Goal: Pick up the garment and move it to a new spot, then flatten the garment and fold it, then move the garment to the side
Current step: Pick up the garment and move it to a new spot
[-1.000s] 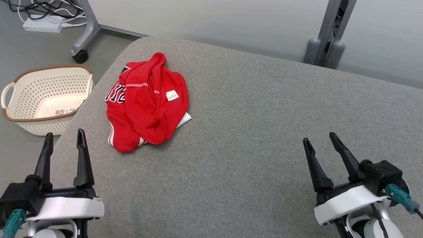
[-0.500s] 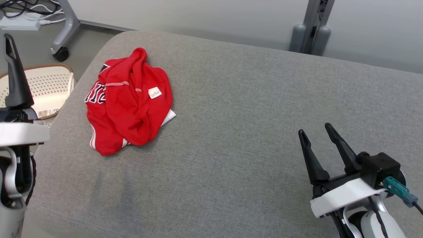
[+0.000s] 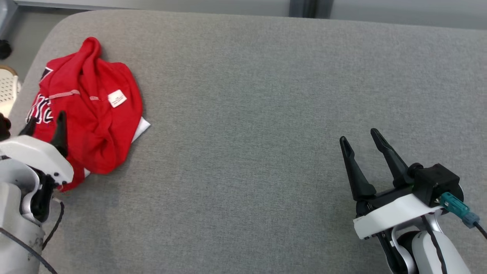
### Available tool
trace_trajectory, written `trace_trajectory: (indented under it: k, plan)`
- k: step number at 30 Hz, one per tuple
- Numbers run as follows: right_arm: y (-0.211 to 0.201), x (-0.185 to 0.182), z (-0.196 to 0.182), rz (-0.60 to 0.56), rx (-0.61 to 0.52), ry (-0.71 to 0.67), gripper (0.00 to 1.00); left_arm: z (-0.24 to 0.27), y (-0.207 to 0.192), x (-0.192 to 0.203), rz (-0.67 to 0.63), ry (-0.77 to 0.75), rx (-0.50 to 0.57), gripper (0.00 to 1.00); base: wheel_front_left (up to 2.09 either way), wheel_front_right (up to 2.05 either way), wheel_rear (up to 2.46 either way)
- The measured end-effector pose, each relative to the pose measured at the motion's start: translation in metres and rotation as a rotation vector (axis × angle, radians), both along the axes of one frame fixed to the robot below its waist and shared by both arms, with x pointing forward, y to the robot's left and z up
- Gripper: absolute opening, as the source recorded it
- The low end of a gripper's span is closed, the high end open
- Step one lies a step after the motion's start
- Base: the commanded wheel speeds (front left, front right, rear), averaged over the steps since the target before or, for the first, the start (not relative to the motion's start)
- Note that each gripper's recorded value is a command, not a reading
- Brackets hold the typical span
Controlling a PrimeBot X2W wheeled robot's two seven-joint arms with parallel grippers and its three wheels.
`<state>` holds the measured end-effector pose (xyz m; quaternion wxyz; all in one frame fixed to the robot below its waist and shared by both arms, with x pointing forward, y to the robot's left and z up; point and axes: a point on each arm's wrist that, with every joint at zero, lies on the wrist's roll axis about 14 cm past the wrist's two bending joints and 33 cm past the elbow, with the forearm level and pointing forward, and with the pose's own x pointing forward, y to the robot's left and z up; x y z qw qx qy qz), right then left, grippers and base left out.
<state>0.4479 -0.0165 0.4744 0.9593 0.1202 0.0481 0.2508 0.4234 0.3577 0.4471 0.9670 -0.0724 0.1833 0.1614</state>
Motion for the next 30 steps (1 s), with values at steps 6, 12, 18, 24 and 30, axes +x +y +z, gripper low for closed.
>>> trace_trajectory:
  k: [6, 12, 18, 24, 30]
  plan:
    - [-0.016, 0.006, -0.02, -0.042, -0.013, 0.045, 1.0, -0.077, -0.017, -0.009, 0.011, 0.21, -0.124, 1.0, 0.0, 0.0, 0.0]
    - [-0.018, 0.01, -0.027, -0.051, -0.013, 0.056, 1.0, -0.101, -0.023, -0.009, 0.032, 0.259, -0.176, 0.0, 0.0, 0.0, 0.0]
    - [-0.022, 0.015, -0.019, -0.064, -0.013, 0.032, 1.0, -0.04, 0.01, 0.024, 0.054, -0.001, -0.01, 0.0, 0.0, 0.0, 0.0]
    - [-0.022, 0.012, -0.003, -0.071, 0.0, -0.005, 1.0, 0.053, 0.027, 0.053, 0.035, -0.254, 0.156, 0.0, 0.0, 0.0, 0.0]
    - [-0.027, 0.004, 0.012, -0.086, 0.021, -0.034, 1.0, 0.143, 0.004, 0.055, -0.02, -0.508, 0.291, 0.0, 0.0, 0.0, 0.0]
